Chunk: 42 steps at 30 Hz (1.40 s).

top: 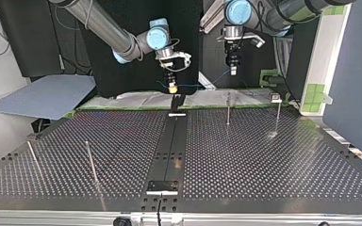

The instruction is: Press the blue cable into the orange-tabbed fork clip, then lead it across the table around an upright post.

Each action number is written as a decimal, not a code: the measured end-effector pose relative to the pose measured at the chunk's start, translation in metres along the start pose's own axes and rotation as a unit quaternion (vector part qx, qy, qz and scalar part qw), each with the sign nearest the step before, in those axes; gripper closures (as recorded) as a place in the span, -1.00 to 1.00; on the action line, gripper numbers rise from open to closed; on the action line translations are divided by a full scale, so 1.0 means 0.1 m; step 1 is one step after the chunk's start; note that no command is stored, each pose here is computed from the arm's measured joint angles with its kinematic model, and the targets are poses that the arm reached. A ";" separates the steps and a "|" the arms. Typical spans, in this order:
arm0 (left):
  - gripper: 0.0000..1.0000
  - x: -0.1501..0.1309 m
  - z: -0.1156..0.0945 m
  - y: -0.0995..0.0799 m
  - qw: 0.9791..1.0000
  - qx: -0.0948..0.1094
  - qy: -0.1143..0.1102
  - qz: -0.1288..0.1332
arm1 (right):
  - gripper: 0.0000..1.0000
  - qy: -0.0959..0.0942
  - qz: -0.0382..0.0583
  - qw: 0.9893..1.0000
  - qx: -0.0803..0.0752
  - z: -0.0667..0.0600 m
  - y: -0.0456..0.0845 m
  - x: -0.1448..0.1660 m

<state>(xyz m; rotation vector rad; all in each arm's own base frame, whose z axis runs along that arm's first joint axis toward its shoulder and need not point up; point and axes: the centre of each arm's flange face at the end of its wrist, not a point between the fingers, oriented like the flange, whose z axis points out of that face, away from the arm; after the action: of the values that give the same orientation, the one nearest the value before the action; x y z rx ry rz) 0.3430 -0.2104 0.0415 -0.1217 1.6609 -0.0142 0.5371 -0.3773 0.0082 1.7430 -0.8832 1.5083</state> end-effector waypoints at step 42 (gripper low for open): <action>1.00 0.42 1.40 0.57 0.996 -0.021 0.045 -0.075 | 1.00 -0.009 -0.002 1.000 -0.028 0.81 0.37 -0.29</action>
<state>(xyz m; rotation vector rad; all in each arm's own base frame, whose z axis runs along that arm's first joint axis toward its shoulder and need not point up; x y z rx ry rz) 0.4747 -0.1485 -0.0181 -0.2813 1.7392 -0.0999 0.5479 -0.4626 -0.0276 1.7197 -0.9212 1.4544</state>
